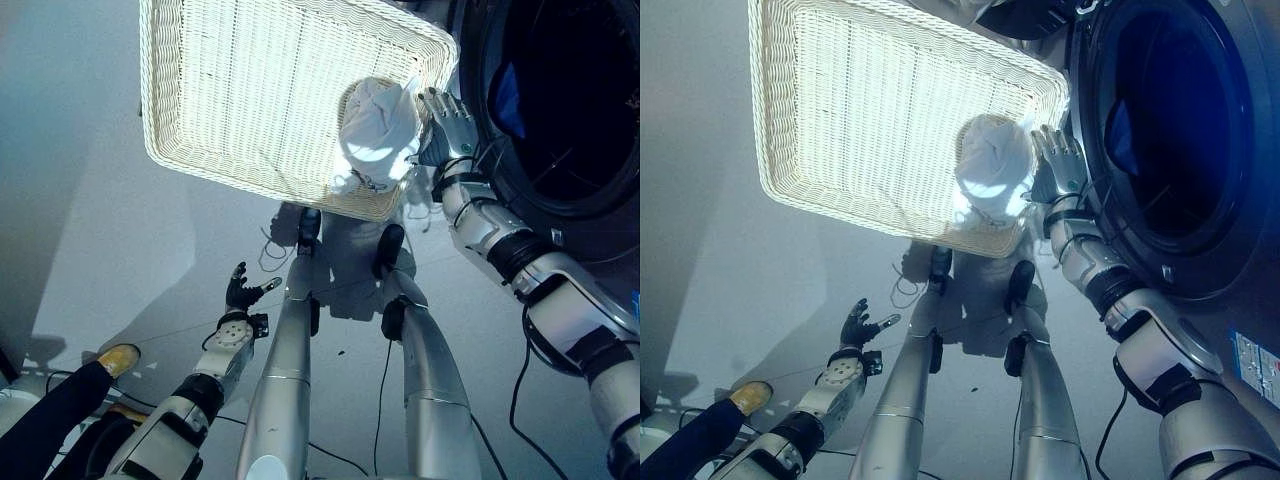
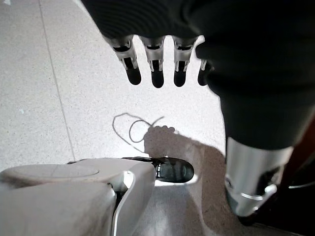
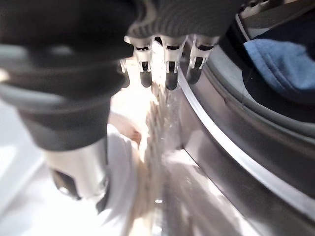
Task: Put the clothes into the washing machine.
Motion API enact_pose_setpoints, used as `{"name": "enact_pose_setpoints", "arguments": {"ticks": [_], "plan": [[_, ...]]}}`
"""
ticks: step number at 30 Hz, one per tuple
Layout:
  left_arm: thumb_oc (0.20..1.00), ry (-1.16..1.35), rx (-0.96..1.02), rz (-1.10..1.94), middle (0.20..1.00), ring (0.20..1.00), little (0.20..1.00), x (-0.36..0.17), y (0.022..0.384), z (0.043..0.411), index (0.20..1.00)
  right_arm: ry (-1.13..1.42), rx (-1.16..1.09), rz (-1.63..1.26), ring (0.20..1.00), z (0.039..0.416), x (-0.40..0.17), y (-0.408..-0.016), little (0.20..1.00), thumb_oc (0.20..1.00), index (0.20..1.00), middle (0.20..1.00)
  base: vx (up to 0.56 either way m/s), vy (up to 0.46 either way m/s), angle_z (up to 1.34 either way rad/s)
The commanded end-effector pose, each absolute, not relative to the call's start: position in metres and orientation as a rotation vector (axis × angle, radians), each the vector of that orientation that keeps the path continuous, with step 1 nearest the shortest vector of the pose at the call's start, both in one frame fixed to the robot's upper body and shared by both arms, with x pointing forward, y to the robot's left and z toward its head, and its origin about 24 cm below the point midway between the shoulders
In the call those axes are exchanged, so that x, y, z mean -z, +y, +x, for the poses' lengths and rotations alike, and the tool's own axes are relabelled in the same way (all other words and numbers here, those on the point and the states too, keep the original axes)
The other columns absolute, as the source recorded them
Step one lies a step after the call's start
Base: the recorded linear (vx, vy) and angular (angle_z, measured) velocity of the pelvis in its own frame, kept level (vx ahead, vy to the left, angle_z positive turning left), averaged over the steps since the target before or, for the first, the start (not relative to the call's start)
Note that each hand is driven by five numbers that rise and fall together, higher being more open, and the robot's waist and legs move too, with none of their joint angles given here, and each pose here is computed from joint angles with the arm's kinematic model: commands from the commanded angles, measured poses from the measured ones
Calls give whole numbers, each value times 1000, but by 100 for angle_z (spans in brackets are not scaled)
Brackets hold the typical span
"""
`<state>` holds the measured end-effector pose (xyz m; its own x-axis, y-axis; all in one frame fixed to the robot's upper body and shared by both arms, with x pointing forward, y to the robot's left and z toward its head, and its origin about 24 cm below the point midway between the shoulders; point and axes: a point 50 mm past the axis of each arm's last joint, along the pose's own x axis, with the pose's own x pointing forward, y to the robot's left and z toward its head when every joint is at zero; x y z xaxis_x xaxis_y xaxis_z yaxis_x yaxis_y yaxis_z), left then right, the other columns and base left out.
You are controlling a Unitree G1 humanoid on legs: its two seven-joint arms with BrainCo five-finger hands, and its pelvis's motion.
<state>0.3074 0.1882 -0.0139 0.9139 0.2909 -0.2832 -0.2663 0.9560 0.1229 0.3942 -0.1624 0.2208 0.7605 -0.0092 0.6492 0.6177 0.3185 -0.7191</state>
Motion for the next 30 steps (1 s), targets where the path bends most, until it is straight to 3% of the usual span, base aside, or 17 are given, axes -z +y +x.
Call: {"name": "enact_pose_setpoints", "arguments": {"ticks": [1,6,17,30], "plan": [[1000,327,-310,53,1000,1000,1000,27,179,294,1000,-795,511,-1052,1000,382,-240,-147,1000,1000,1000,1000,-3,61,-2],[1000,341,-340,28,1000,1000,1000,32,179,290,1000,-835,624,-867,1000,366,-243,-158,1000,1000,1000,1000,-3,64,-1],[1000,364,-389,-1,1000,1000,1000,39,181,283,1000,-919,684,-772,1000,339,-230,-165,1000,1000,1000,1000,-4,52,-4],[1000,375,-379,23,1000,1000,1000,39,185,286,1000,-1129,372,-1082,1000,333,-236,-113,1000,1000,1000,1000,-3,-13,0]]}}
